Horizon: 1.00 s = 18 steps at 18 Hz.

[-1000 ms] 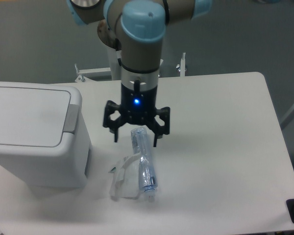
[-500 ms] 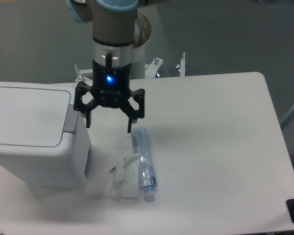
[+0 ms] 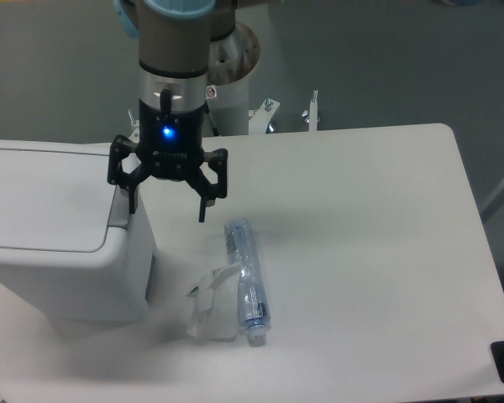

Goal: Open the trash can
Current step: 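Lower the gripper onto the lid edge and push it open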

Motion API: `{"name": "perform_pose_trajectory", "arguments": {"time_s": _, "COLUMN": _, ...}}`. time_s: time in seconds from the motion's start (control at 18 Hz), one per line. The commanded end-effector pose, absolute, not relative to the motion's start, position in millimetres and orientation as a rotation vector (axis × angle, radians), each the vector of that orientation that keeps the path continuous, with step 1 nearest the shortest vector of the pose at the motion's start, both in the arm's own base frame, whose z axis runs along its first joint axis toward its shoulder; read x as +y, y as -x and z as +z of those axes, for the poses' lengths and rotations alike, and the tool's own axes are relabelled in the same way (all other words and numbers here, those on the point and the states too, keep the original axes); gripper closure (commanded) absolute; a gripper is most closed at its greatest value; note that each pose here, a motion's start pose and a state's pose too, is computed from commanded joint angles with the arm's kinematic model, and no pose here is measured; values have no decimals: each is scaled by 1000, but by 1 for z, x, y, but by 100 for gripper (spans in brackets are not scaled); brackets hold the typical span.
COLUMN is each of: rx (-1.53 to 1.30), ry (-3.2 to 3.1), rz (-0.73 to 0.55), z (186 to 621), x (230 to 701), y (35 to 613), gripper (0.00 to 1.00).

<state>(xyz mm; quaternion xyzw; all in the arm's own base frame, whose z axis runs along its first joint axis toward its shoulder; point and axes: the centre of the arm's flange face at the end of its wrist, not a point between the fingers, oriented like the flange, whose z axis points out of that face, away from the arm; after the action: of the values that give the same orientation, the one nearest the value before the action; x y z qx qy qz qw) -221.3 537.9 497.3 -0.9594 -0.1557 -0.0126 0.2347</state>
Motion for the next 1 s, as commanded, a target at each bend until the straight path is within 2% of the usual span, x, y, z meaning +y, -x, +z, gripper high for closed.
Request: {"name": "perform_pose_trajectory", "arguments": {"time_s": 1.0, "rx": -427, "ry": 2652, "rz": -41, "z": 488, "x": 537, "y": 217, "gripper": 0}}
